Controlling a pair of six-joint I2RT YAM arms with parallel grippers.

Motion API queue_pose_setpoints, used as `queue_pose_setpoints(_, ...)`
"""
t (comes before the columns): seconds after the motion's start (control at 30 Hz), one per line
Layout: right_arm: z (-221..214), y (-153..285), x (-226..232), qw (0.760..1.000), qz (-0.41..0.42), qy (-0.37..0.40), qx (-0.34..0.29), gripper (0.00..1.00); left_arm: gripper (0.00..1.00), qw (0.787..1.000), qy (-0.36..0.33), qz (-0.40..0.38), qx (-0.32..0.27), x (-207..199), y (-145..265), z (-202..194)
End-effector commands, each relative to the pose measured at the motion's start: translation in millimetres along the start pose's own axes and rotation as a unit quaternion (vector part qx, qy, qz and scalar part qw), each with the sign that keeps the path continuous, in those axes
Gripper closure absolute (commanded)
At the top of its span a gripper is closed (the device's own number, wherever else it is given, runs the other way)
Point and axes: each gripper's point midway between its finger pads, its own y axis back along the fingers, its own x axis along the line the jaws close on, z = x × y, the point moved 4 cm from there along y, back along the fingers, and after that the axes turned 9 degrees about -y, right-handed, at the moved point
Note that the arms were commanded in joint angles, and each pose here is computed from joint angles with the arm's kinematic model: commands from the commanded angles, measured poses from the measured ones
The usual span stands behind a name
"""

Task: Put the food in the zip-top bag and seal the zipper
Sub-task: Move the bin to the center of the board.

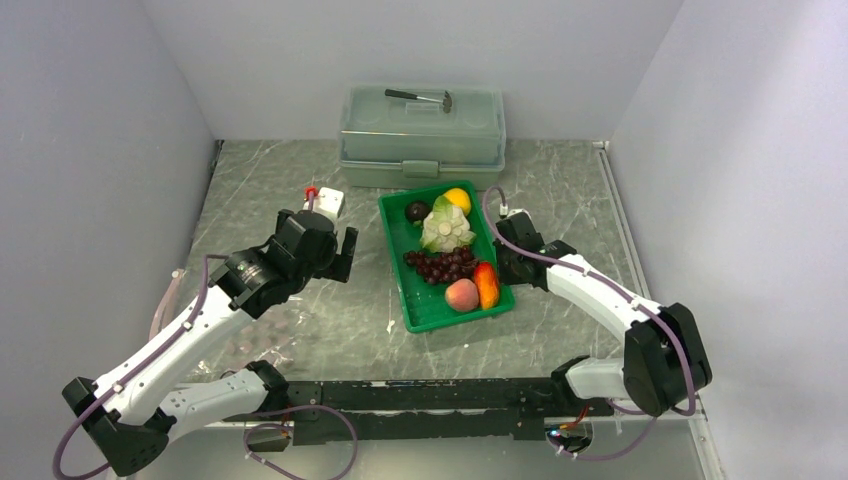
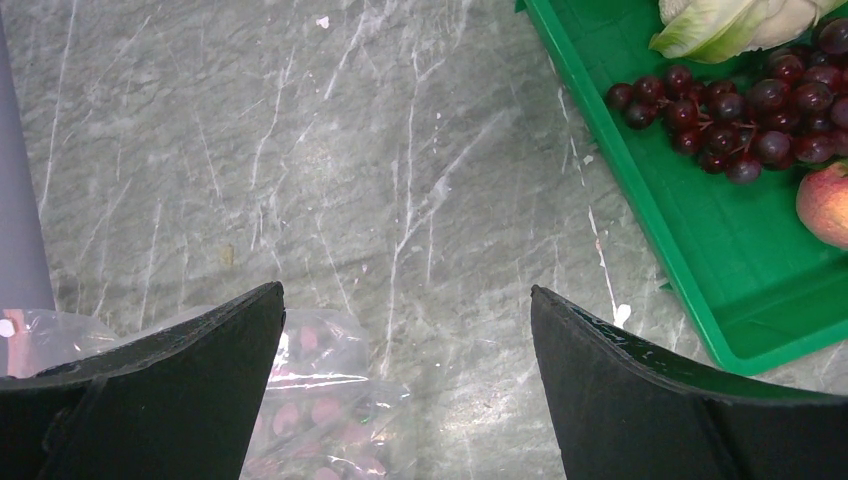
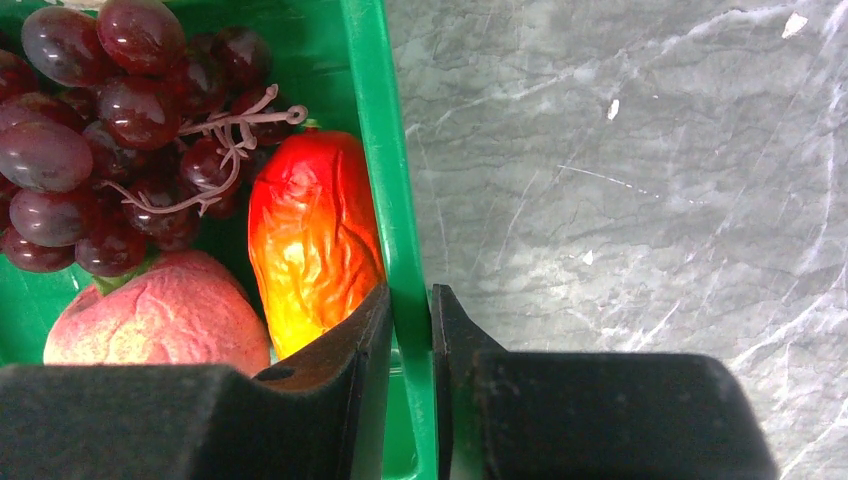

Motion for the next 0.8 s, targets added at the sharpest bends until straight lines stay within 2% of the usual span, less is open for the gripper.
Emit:
queue_pose_setpoints(0.0,20,7,-4,0.998,-0.018,-0.028,-0.046,0.75,0.02,1.000,0.014,-0.008,-0.024,1,9,12)
queue_pose_setpoints(0.1,25,13,-2,0.998,-0.013,-0.031,-0.052,0.57,0.02,1.000,0.014,-0.008,-0.023,1,9,12)
queue_pose_setpoints(0.2,32,22,1,0.997,-0.005,-0.035,-0.061,0.52,0.02,1.000,0.014,-0.011,-0.024,0,9,12)
queue_pose_setpoints(0.5,51,68,46,0.992,0.077,-0.024,-0.095,0.49,0.02,0.999,0.016,-0.010,-0.028,1,11,13)
queue_pose_setpoints(0.77,49,91,116,0.984,0.149,0.014,-0.098,0.48,0.02,0.999,0.020,-0.008,-0.033,3,13,13)
